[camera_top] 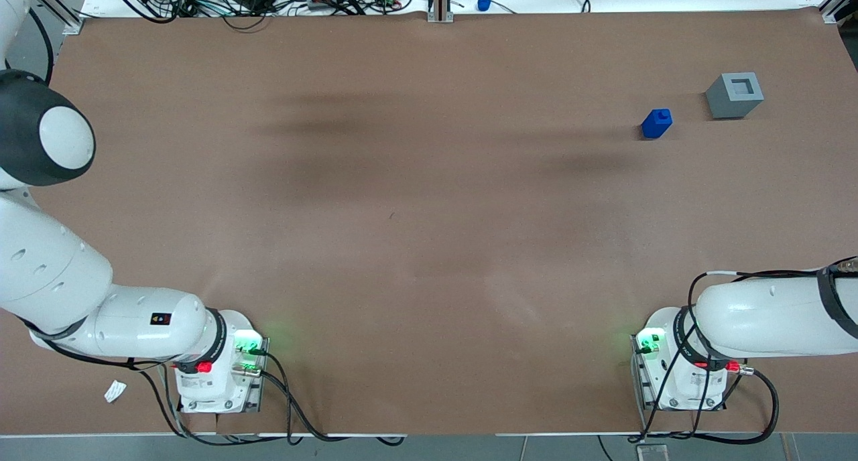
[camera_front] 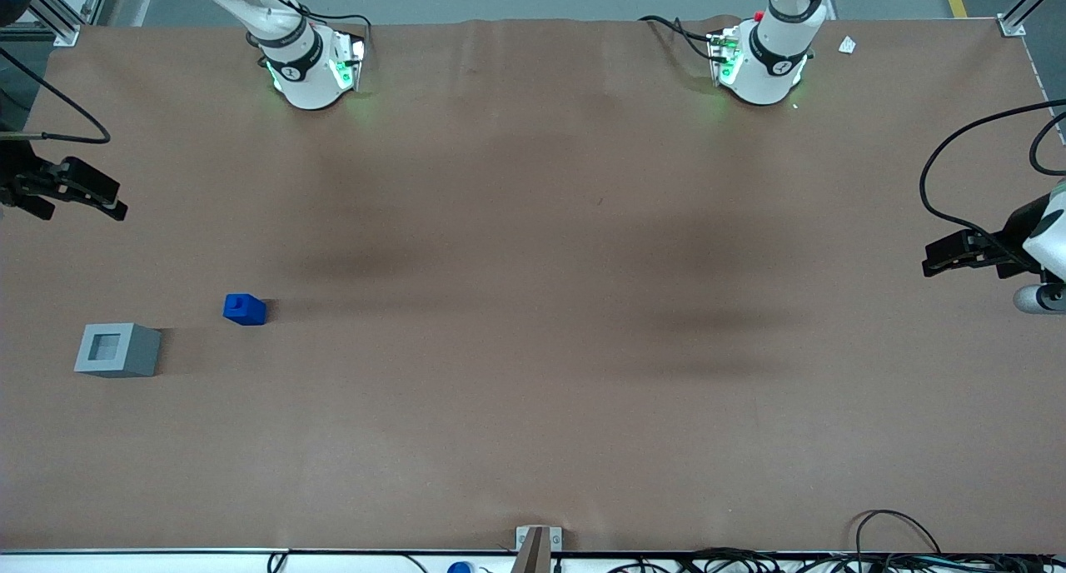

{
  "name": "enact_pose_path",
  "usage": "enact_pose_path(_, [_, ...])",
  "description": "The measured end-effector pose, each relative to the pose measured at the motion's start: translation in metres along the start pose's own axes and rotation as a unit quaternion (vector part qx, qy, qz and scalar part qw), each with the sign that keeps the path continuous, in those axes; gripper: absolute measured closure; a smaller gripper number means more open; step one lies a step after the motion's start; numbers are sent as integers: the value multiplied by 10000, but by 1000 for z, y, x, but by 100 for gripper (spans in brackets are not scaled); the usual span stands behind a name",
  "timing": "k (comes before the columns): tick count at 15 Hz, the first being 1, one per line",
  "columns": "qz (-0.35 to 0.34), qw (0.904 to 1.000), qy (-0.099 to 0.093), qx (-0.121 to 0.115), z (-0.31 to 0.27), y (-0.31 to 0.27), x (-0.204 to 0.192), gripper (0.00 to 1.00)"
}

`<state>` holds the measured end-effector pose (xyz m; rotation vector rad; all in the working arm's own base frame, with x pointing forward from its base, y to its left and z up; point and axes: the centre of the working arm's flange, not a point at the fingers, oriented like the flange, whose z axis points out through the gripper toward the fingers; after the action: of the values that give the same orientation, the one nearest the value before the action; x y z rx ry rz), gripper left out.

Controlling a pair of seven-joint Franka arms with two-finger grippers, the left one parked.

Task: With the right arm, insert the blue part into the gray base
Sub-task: 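Move the open right gripper down over the blue block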

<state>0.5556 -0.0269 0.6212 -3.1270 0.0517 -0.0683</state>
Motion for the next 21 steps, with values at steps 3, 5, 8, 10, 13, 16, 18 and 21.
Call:
enact_pose_path(3, [5,10000,-13,0,1,1,0,0])
enact_pose_path(5, [20,10000,-34,-2,1,2,0,0])
enact_pose_path(8, [34,9999,-163,-1,4,4,-3,0])
enact_pose_path(10, [36,9994,-342,3,11,4,-5,0])
enact_pose_path(13, [65,9986,-526,4,29,7,-2,0])
enact_pose_path(16, [102,9979,-645,6,68,11,0,0])
enact_pose_path(18, [113,9981,-602,2,104,13,2,0])
enact_pose_path(21, [88,9989,-452,-28,147,20,4,5])
